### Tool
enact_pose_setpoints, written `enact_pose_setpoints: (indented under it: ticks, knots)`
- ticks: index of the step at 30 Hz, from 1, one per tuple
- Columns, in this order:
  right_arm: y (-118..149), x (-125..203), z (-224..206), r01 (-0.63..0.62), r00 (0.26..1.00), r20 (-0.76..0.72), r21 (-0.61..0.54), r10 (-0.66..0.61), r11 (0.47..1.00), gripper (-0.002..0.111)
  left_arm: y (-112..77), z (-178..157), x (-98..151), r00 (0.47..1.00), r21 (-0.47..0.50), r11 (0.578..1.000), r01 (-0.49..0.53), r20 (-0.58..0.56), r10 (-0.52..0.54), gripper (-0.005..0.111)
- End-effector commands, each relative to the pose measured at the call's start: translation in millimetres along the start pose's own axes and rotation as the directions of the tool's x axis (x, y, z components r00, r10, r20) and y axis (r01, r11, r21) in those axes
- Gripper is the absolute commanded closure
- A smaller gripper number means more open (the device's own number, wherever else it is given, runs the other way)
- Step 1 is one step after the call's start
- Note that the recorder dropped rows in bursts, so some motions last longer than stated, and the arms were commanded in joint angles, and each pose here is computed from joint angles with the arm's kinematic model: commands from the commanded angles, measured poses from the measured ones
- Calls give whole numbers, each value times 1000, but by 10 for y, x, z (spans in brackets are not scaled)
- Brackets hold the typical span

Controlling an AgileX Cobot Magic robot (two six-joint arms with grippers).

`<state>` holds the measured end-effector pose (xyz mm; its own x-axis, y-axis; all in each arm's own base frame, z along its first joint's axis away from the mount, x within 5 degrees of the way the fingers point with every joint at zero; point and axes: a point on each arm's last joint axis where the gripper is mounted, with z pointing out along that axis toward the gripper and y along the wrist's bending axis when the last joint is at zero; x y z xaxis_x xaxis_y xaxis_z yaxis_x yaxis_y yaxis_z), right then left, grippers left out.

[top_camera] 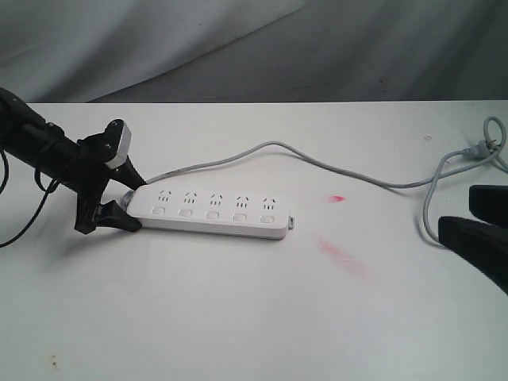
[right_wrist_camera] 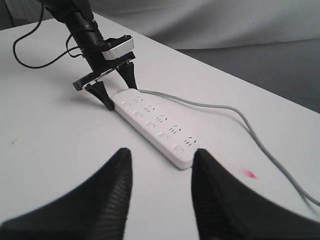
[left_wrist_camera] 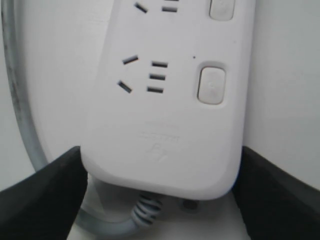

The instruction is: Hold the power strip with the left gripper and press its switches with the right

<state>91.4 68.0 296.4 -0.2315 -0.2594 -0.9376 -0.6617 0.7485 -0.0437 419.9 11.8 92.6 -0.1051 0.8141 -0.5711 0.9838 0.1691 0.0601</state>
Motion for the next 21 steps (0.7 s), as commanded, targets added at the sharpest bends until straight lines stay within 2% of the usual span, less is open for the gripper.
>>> enact_pose_setpoints:
  ticks: [1,3,21]
  knots:
    - [-19,-3,-6,3,1000,21,24,-3,1000,97,-16,19,30,999,17,1000,-18,-31,19,41]
    - [-24,-8,-6,5,1000,27,30,-5,1000,108,-16,19,30,999,17,1000,-18,-31,19,41]
    - [-7,-3,-6,-22,1000,22,10,21,1000,108,-16,19,30,999,17,1000,-24,-31,24,41]
